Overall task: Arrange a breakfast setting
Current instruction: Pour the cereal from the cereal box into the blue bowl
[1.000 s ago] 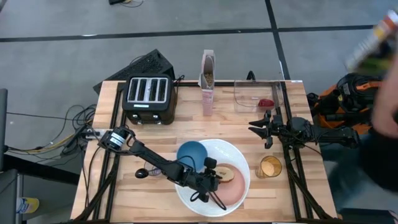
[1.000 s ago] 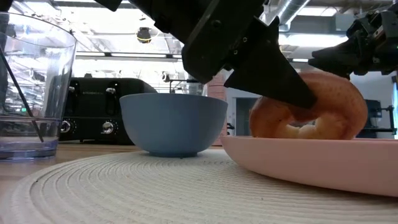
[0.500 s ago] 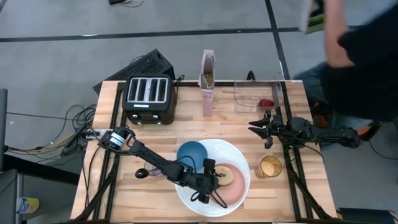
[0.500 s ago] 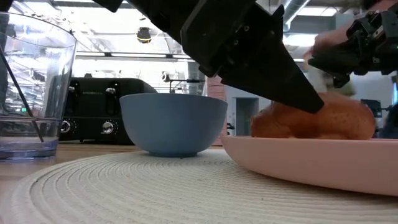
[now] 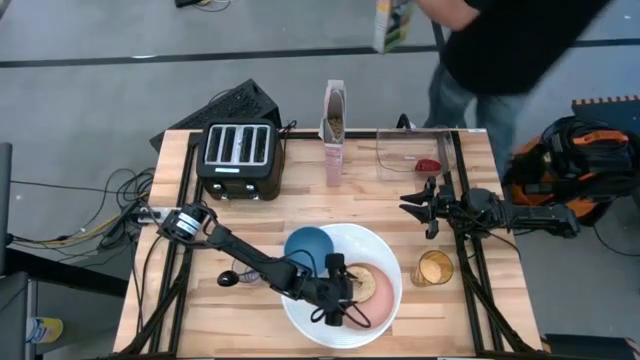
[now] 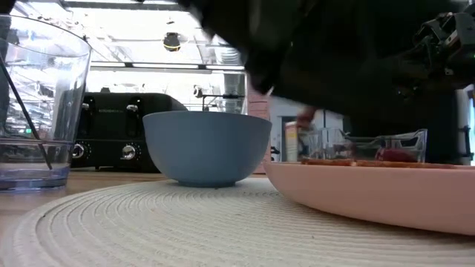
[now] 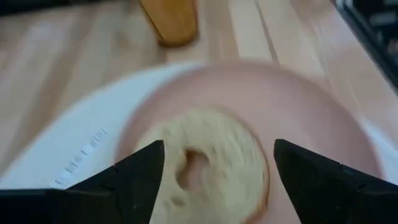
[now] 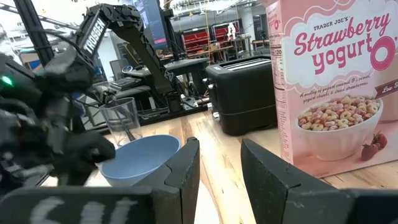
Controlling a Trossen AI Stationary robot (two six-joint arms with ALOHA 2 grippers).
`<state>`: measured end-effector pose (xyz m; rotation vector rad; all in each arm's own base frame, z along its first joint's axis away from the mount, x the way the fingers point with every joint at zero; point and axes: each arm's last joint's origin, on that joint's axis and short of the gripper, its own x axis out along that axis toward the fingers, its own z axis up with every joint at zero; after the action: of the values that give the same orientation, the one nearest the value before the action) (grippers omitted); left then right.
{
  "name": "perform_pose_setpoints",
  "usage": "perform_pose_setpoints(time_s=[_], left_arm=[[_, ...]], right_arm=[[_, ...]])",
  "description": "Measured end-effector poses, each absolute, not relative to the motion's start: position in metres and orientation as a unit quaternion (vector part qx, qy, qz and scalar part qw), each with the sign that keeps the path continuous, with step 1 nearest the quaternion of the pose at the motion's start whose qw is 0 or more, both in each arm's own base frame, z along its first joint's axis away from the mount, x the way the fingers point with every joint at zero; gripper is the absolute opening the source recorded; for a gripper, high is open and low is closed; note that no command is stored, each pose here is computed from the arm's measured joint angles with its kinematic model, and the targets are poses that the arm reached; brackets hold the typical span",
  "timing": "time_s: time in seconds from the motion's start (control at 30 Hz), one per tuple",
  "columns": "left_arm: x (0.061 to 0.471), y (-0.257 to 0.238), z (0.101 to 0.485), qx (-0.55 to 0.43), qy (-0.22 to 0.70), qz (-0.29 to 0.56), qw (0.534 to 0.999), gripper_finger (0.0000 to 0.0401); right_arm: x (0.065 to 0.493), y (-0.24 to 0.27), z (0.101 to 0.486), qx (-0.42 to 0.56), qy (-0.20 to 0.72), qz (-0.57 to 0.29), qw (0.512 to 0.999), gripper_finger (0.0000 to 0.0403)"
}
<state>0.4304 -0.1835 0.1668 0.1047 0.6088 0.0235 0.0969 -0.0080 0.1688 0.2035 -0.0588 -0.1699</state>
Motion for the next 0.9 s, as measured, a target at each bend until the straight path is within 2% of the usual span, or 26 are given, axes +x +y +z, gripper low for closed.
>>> perform_pose_setpoints(time_s=[0.17,0.37,0.47,0.63,0.8,0.9], left_arm=[[0.44,-0.184,0.209,0.039,0.27,0.075,0.959,0.0295],[0.444,-0.168,0.251,0.018,0.271,0.187,0.944,0.03],[0.442,-0.153,0.27,0.005,0.275,0.23,0.934,0.0322],[0.437,-0.114,0.291,-0.02,0.266,0.294,0.918,0.0389],[0.437,-0.074,0.304,-0.073,0.248,0.346,0.902,0.0396],[0.439,-0.052,0.305,-0.071,0.24,0.376,0.892,0.0399]], right_arm=[[0.097,-0.008,0.169,0.101,-0.029,-0.085,0.991,0.0139],[0.097,-0.008,0.169,0.101,-0.029,-0.085,0.991,0.0139],[0.097,-0.008,0.169,0.101,-0.029,-0.085,0.991,0.0139],[0.097,-0.008,0.169,0.101,-0.029,-0.085,0.991,0.0139],[0.097,-0.008,0.169,0.101,-0.029,-0.085,0.991,0.0139],[0.097,-0.008,0.169,0.101,-0.029,-0.085,0.991,0.0139]])
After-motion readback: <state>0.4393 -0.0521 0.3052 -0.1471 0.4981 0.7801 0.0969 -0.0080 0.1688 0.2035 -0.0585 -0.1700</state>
